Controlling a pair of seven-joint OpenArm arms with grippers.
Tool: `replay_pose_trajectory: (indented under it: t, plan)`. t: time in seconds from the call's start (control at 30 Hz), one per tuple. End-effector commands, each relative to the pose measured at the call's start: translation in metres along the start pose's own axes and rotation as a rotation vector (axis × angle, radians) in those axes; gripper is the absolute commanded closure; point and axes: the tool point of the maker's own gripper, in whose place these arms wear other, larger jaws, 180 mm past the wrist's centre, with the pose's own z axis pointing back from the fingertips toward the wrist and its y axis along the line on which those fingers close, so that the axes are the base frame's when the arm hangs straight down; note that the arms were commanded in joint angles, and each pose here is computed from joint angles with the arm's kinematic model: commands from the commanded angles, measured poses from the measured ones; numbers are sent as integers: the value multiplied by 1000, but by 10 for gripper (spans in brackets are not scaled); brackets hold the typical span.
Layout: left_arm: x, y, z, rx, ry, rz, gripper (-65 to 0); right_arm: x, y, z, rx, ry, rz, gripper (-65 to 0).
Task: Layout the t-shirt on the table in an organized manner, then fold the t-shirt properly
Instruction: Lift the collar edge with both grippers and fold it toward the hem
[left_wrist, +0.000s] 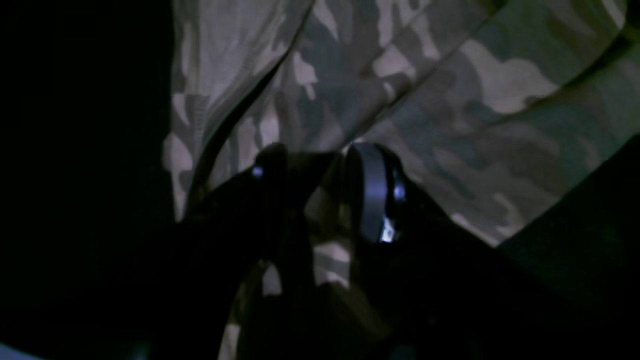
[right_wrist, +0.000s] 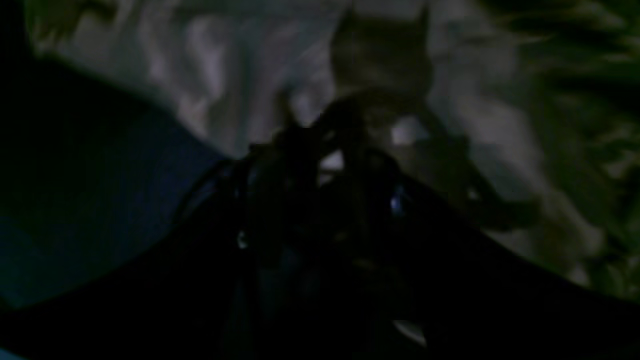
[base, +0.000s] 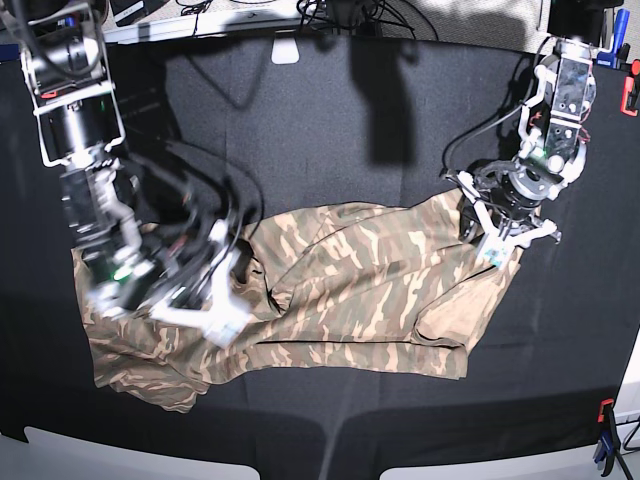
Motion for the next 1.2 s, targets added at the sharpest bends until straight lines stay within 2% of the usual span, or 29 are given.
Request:
replay_pose_trajectory:
  t: [0.0,0.13,0.2,0.3,0.47,0.57,0.8,1.07,1.17]
  plan:
    - [16,8,0,17,-47,-5,-196,12,-7,4,-37,-13,60,-254]
    - [16,8,0,17,-47,-5,-196,1,-7,-13,-158,127,288,-254]
    - [16,8,0,17,-47,-6,-196,1,-20,-14,-286,166,293,-253]
    - [16,8,0,17,-47,-6,-196,1,-25,-16,-368,196,318,-253]
    - [16,8,0,17,-47,-6,-196,2,-20,-18,-366,201,341,-253]
    - [16,8,0,17,-47,-6,-196,11,-18,-14,-375,171,352,-253]
    - [16,8,0,17,-47,-6,-196,49,3,6,-335,11,365,-253]
    - [16,8,0,17,-47,-5,-196,12,-23,14,-394,105,342,-252]
    - [16,8,0,17,-47,-5,-196,6,-31,14,-415,95,310,-252]
